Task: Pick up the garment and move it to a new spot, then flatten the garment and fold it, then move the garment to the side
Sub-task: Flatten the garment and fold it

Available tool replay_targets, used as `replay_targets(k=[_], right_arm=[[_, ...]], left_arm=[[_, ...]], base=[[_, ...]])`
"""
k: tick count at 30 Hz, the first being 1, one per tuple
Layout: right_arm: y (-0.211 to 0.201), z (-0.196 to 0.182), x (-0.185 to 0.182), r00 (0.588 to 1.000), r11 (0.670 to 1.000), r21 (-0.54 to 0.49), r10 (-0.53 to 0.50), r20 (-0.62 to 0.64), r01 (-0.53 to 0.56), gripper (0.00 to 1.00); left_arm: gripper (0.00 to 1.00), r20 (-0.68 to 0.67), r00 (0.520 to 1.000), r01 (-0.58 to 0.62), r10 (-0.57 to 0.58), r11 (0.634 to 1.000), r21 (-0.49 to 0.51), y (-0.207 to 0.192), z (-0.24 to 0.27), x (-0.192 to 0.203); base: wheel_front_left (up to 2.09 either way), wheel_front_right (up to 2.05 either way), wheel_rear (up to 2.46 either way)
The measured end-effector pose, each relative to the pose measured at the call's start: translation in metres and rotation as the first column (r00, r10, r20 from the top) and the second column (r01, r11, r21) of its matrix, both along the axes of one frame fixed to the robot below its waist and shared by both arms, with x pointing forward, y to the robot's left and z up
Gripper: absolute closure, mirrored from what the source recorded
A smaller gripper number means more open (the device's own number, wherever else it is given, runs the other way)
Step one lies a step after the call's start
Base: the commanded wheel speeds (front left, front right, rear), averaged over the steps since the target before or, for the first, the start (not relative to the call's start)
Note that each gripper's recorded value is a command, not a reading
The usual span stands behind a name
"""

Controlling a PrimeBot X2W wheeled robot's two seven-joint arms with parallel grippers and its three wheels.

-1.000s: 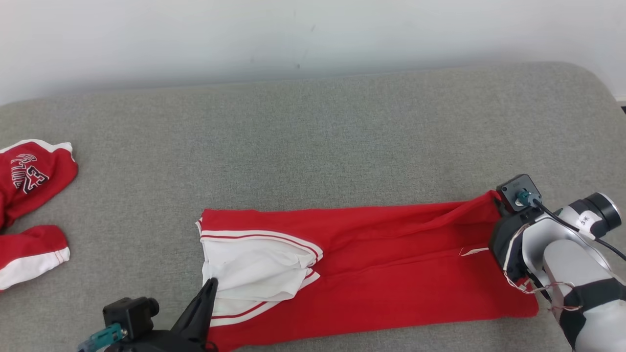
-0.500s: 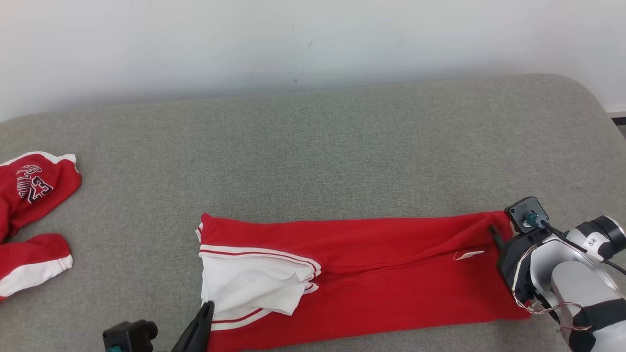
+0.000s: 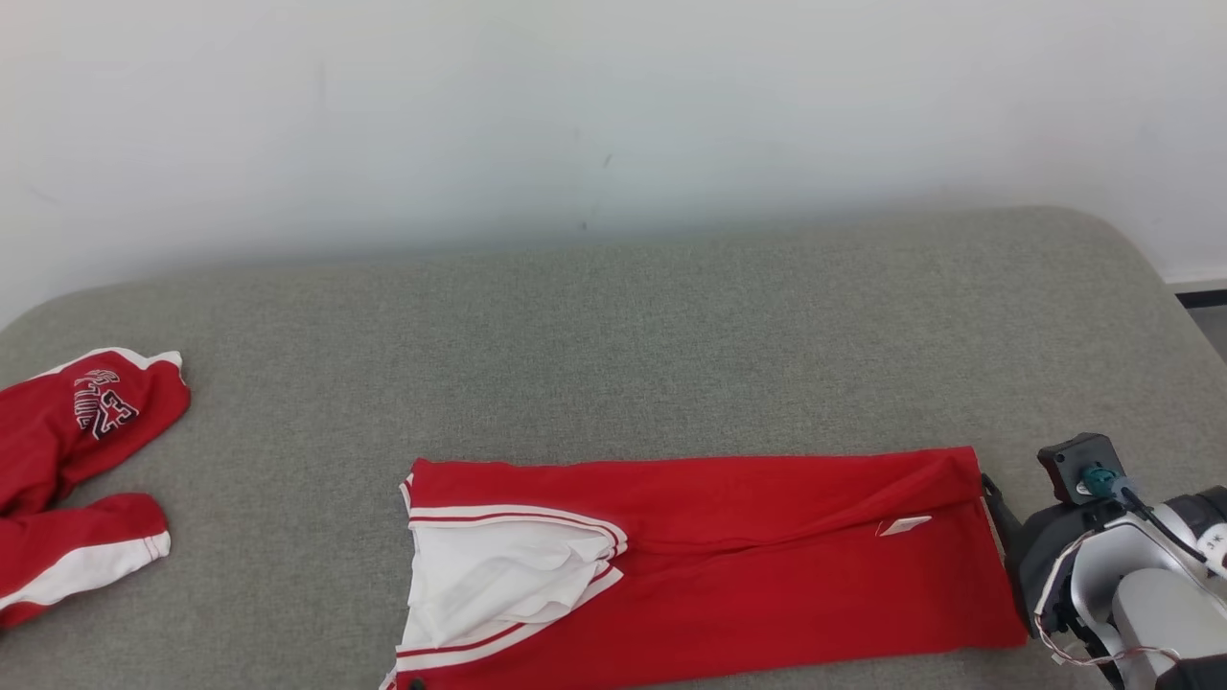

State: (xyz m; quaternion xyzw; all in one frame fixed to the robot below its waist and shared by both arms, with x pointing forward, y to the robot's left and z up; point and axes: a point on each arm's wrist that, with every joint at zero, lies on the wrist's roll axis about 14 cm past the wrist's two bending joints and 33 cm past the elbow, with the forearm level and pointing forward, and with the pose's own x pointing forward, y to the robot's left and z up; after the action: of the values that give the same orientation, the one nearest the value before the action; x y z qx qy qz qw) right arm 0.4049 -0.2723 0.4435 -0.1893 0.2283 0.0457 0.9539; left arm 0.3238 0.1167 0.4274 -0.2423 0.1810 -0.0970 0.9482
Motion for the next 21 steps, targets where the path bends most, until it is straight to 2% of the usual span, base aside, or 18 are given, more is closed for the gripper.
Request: replay_targets(k=[5,11,15,21], right_arm=[[-0.004,0.011,-0.008,0.996,0.997,0.07,-0.049,0.074,0.044,0.0],[0.004,0.009,-0.017,0.982,0.964,0.236,-0.155,0.111,0.125,0.0],[0.014,0.004,-0.021,0.974,0.928,0.332,-0.207,0.089,0.167,0.0],[0.021,-0.005,-0.025,0.971,0.896,0.386,-0.239,0.006,0.218,0.0]], left_arm=[[0.0,0.142,0.988,-0.068,0.065,0.998,0.017,0.017,0.028,0.009],[0.0,0.374,0.918,-0.167,0.131,0.984,0.063,0.044,0.081,0.016],[0.0,0.424,0.892,-0.207,0.155,0.975,0.079,0.055,0.087,0.007],[0.0,0.407,0.897,-0.232,0.17,0.967,0.107,0.061,0.074,-0.001]], base=[[0.0,0.0,0.0],[0.0,0.0,0.0],[0.0,0.0,0.0],[0.0,0.0,0.0]])
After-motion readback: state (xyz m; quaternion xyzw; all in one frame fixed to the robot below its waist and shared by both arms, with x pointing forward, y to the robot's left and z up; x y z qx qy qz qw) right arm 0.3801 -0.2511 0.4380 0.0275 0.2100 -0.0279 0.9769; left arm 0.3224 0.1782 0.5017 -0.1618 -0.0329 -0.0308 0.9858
